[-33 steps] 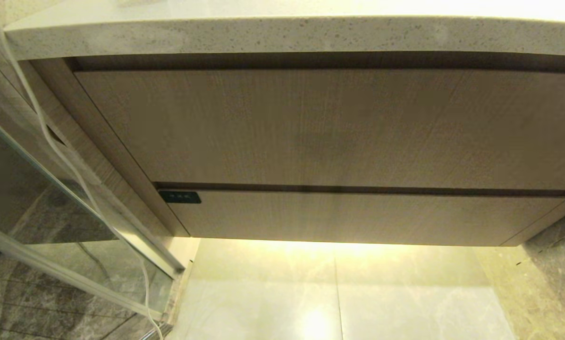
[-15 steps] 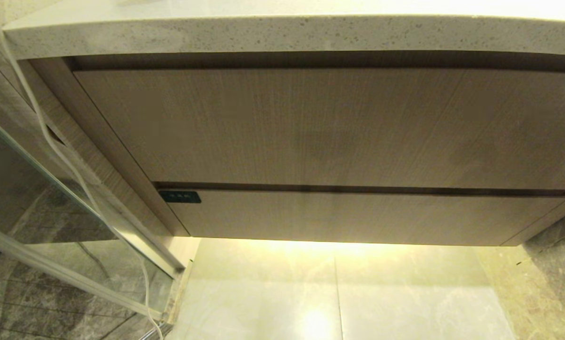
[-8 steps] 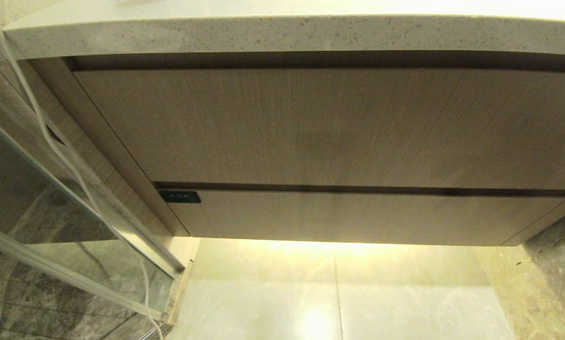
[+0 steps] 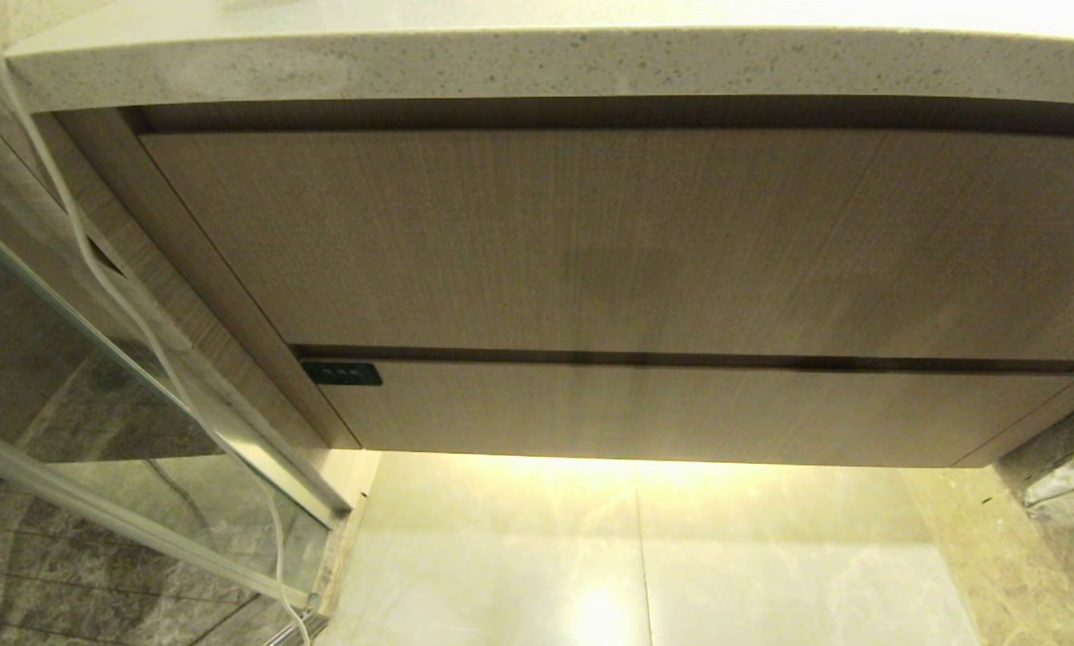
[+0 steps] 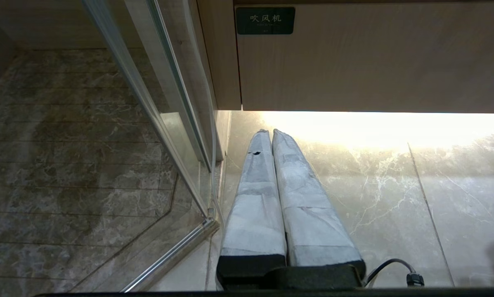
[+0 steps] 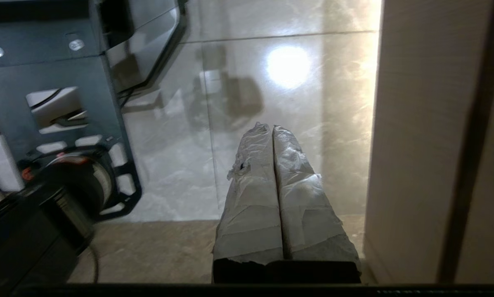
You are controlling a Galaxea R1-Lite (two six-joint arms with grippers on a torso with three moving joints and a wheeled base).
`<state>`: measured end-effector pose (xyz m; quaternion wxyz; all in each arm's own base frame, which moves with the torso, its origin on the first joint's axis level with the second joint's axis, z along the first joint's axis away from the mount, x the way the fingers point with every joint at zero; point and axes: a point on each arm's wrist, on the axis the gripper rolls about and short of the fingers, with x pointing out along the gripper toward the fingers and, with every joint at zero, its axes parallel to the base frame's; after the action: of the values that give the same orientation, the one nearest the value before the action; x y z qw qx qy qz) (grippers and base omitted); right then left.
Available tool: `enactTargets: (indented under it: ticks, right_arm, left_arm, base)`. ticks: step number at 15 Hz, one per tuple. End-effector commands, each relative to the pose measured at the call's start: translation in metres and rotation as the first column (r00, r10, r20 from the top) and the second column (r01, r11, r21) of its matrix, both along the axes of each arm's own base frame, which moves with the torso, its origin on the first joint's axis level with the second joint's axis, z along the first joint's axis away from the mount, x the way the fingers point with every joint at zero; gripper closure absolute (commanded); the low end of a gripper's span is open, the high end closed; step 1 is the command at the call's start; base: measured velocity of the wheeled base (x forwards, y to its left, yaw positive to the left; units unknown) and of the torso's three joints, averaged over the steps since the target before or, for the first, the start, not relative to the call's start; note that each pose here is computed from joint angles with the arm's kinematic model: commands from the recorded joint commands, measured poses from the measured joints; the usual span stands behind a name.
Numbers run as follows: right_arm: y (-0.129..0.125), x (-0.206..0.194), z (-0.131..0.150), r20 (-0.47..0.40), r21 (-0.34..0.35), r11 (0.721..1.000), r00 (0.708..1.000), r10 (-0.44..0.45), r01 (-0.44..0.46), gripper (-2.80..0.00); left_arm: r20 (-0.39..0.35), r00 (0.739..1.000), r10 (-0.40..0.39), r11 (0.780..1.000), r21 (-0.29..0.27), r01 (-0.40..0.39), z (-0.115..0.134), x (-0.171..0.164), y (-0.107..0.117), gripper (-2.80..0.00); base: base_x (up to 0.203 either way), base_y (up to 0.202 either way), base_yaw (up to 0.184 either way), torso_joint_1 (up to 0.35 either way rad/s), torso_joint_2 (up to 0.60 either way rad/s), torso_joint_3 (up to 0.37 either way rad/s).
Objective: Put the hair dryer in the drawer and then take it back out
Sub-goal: Pull open the drawer
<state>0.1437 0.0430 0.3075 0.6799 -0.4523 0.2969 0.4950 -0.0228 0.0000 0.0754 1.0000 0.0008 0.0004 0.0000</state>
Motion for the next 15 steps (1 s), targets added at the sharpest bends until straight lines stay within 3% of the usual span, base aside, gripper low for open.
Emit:
enactTargets:
  ticks: [1,7,15]
  right_arm:
    - [0.004,0.009,-0.011,-0.060,-0.014,1.000,0.998,0.021,-0.022,0.00]
    - [0.024,0.066,-0.037,0.067,0.001,0.998,0.996,0.058,-0.058,0.00]
    - [0.045,0.094,-0.082,0.045,-0.038,0.989,0.988,0.147,-0.146,0.00]
  left_arm:
    - [0.000,1.000,0.000,1.000,0.000,0.000,0.000,0.000,0.000,0.00]
    - [0.001,1.000,0.000,1.000,0.000,0.000,0.000,0.000,0.000,0.00]
    - [0.001,1.000,0.000,1.000,0.000,0.000,0.000,0.000,0.000,0.00]
  base:
    - [0.000,0.000,0.000,0.000,0.00,0.000]
    - [0.000,0.000,0.000,0.000,0.00,0.000]
    - [0.000,0.000,0.000,0.000,0.00,0.000]
